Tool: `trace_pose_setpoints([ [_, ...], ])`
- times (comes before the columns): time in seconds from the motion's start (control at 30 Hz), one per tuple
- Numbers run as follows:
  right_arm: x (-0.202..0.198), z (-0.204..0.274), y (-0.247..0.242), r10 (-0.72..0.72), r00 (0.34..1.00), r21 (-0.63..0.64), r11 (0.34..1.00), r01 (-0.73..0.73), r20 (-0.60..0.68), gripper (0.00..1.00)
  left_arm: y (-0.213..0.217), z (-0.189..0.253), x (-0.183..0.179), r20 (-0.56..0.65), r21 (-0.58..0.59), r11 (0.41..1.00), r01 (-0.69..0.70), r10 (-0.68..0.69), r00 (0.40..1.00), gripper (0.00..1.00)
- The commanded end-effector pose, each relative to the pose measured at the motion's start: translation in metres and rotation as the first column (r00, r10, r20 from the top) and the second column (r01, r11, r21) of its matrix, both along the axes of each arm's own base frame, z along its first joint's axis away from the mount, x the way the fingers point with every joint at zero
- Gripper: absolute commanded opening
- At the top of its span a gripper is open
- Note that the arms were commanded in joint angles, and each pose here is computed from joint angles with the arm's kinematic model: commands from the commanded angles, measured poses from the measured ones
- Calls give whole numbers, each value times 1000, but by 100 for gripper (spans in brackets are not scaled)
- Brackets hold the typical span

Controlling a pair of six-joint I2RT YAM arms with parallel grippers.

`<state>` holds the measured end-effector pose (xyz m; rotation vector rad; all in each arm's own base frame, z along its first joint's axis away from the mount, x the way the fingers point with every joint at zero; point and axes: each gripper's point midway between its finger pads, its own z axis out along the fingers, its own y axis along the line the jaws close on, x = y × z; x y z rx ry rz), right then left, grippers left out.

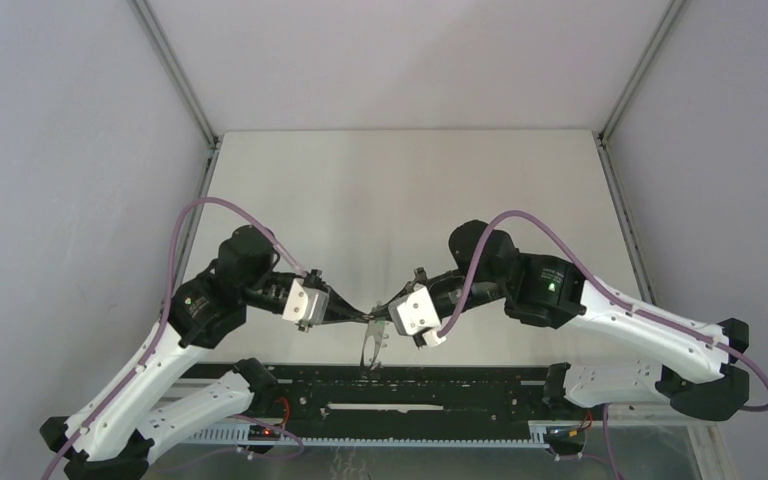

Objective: Put the keys on the keyring

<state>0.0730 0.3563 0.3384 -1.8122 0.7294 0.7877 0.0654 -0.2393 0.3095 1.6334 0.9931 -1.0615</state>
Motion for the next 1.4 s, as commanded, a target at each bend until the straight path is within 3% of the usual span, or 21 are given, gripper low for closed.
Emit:
trace_pose_setpoints([
  [0.0, 4, 26, 6, 30, 999, 71, 997, -31, 21, 0, -1, 20, -8, 92, -52, 997, 56, -51, 994, 0],
  [0.43, 2, 24, -9, 64, 998, 53, 997, -64, 0, 0, 2, 22, -12, 102, -54, 997, 61, -55, 993, 0],
  [1.37, 11, 29, 20, 86, 996, 94, 992, -87, 13, 0, -2, 24, -11, 115, -50, 996, 71, -65, 991, 0],
])
